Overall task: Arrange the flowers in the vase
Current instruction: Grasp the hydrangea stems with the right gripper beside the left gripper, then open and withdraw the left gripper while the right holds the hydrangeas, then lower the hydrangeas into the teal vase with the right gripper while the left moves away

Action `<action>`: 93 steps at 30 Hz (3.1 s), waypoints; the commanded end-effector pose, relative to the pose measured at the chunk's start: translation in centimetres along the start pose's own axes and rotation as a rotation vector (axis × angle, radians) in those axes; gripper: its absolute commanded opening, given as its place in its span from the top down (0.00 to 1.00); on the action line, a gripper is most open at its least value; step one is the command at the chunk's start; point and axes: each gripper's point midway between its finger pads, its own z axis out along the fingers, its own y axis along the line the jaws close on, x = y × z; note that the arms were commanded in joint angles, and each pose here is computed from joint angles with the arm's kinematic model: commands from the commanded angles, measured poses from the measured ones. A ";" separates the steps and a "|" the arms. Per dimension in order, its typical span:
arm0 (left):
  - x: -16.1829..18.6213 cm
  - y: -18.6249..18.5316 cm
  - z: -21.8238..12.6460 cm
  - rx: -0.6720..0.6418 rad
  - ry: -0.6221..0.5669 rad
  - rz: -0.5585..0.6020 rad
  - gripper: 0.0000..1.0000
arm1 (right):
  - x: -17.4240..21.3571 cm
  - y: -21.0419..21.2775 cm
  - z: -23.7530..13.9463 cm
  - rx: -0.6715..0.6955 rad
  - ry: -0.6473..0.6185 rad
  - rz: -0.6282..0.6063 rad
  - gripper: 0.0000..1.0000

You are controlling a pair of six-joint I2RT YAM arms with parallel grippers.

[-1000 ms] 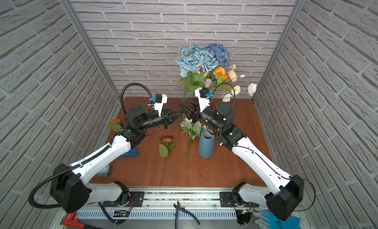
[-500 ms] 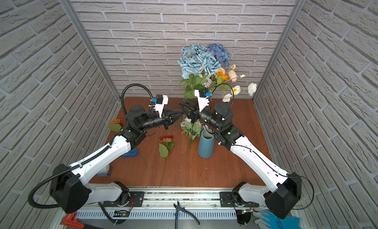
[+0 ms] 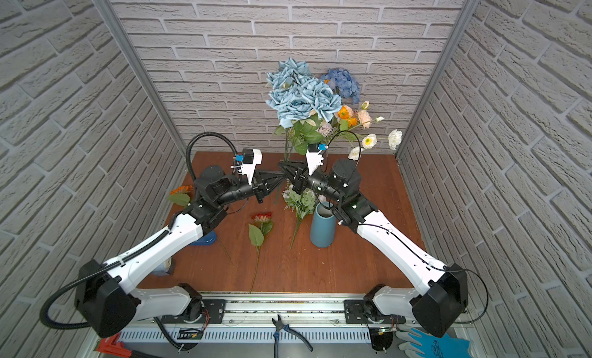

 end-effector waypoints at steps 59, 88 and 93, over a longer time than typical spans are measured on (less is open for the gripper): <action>10.2 15.3 -7.1 -0.741 0.060 -0.297 0.02 | 14.9 -12.2 -12.5 0.724 0.354 -0.086 0.81; 12.7 13.6 -10.1 -0.816 0.220 -0.338 0.02 | 11.7 -7.6 -21.6 0.804 0.263 -0.022 0.26; 14.2 11.6 -11.0 -0.808 0.340 -0.353 0.04 | 10.7 -10.0 -24.6 1.021 0.135 0.007 0.25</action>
